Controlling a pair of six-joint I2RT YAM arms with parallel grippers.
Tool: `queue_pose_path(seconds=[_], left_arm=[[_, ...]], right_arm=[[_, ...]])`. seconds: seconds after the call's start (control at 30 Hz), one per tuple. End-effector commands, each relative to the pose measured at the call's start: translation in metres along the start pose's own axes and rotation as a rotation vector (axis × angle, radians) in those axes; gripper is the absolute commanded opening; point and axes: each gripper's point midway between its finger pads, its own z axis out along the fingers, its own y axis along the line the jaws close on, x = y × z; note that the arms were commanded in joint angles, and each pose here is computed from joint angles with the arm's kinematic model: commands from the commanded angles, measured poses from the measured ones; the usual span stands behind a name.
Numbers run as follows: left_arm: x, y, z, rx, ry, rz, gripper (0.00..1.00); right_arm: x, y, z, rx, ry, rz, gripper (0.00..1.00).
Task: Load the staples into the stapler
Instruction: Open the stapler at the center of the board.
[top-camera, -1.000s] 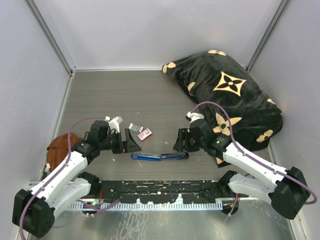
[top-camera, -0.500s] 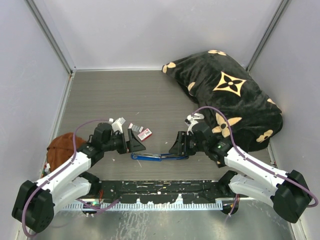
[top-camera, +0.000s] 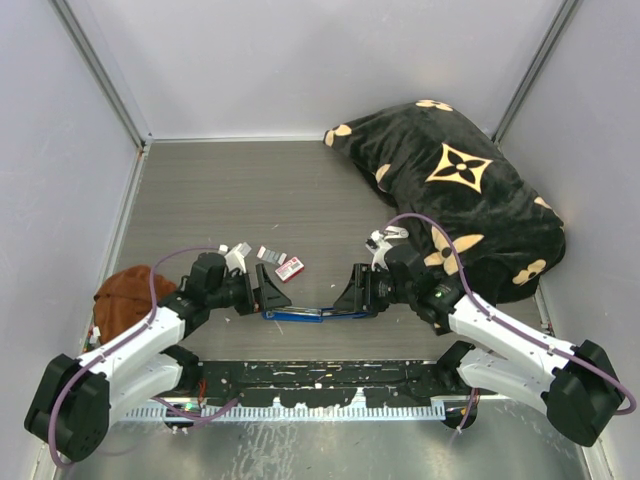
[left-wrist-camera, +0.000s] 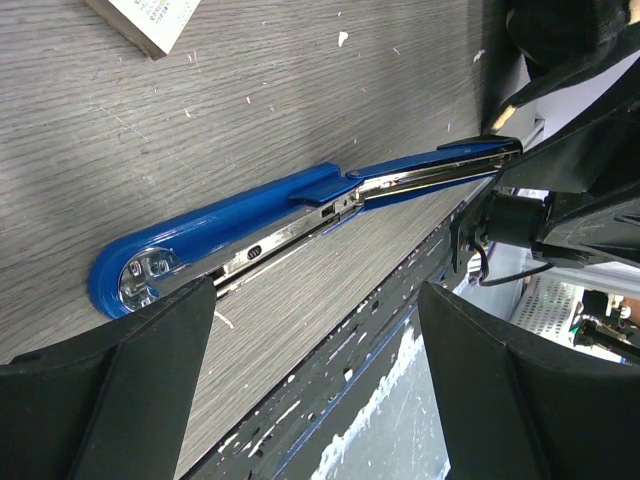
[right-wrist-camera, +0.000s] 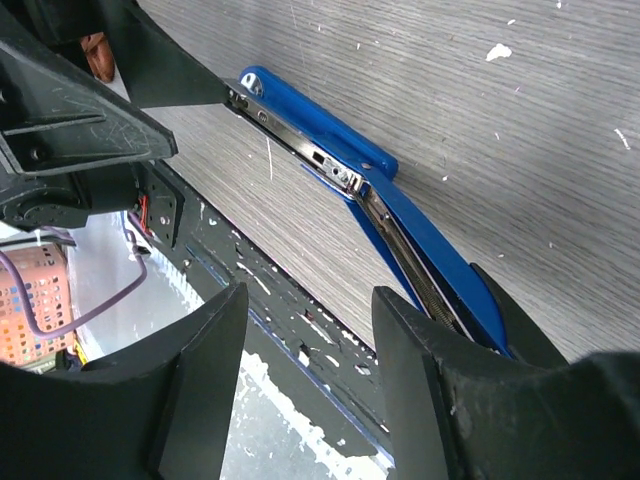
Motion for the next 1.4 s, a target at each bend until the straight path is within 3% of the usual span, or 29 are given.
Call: queue_pose_path(seconds=[0.0, 0.5, 0.67, 0.8, 0.9, 1.0, 1.07, 1.37], left_arm=[[-0.001, 0.003, 0.004, 0.002, -0.012, 0.014, 0.85], [0.001, 0.007, 0.003, -0.016, -0.012, 0.010, 0.85], [-0.001, 0.004, 0.001, -0.011, -0.017, 0.014, 0.85], [-0.015, -0.020, -0.008, 0.031, -0.047, 0.046, 0.87], [-0.037, -0.047, -0.024, 0.042, -0.102, 0.108, 0.95], [-0.061, -0.066, -0.043, -0.001, -0.167, 0.172, 1.00], [-0.076, -0.075, -0.058, -0.049, -0.199, 0.202, 0.98], [-0.141, -0.074, -0.106, -0.174, -0.303, 0.258, 0.98]], right_arm=[[-0.002, 0.015, -0.004, -0.070, -0.011, -0.010, 0.58], [0.017, -0.051, 0.009, 0.157, -0.038, 0.055, 0.56], [0.013, -0.046, 0.008, 0.136, -0.060, 0.050, 0.57], [-0.016, -0.018, -0.007, 0.098, -0.131, -0.020, 0.62], [-0.048, -0.016, -0.023, 0.201, -0.204, -0.106, 0.68], [-0.081, -0.033, -0.034, 0.383, -0.254, -0.167, 0.72], [-0.101, -0.045, -0.036, 0.469, -0.261, -0.198, 0.76], [-0.196, -0.114, -0.011, 0.671, -0.291, -0.193, 0.80]])
